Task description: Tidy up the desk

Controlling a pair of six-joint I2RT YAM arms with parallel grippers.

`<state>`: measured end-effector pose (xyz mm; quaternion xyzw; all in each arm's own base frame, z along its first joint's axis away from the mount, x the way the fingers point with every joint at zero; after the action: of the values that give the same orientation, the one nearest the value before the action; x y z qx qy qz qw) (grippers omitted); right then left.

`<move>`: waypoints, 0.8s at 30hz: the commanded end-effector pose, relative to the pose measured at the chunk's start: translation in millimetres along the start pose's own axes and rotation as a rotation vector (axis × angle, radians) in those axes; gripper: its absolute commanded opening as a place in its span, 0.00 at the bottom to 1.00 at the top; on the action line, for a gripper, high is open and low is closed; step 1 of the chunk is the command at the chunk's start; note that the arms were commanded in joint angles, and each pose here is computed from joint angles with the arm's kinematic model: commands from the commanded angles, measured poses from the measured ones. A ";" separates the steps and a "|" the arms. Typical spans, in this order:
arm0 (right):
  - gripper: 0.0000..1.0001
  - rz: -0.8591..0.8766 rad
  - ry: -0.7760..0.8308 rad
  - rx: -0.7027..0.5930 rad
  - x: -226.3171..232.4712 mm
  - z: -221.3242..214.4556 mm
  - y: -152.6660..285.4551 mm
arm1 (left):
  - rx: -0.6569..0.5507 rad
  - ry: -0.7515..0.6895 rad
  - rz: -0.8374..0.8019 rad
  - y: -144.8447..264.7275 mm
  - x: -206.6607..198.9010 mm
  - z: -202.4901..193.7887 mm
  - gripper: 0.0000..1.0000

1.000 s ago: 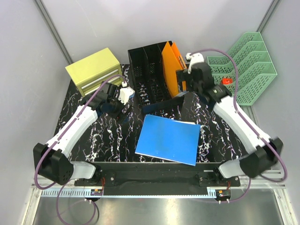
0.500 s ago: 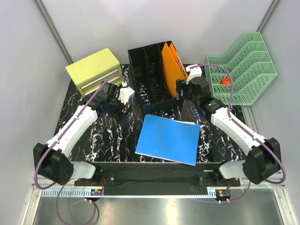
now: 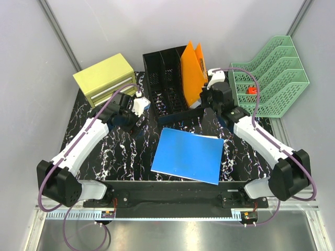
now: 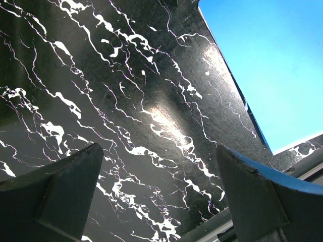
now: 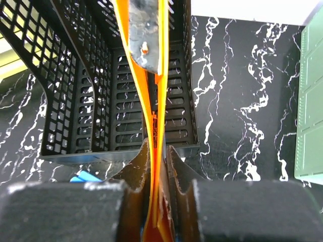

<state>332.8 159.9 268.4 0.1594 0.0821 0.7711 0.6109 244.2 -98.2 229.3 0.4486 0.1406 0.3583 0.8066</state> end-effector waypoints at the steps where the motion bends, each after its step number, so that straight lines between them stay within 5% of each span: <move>1: 0.00 -0.019 -0.043 0.011 6.9 40.1 5.5 | -0.043 -0.008 0.026 7.0 1.9 2.6 0.99; 10: 0.00 -0.088 -0.002 0.205 7.6 51.7 5.0 | -0.045 -0.007 0.019 7.2 1.0 3.3 0.99; 24: 0.05 -0.109 0.033 0.271 2.2 40.1 -3.9 | -0.059 -0.005 0.017 9.8 2.1 8.2 0.99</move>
<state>343.4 164.1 308.5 0.2226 0.1879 0.7324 0.6154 243.2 -97.9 228.9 0.4488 0.1409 0.3580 0.8066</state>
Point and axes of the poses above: each gripper's point midway between its finger pads, its own y axis back along the fingers, its own x axis along the line the jaws close on, z = x × y, the point moved 8 cm from there along y, back along the fingers, and after that the axes turned 3 degrees about -y, right-handed, at the moved point
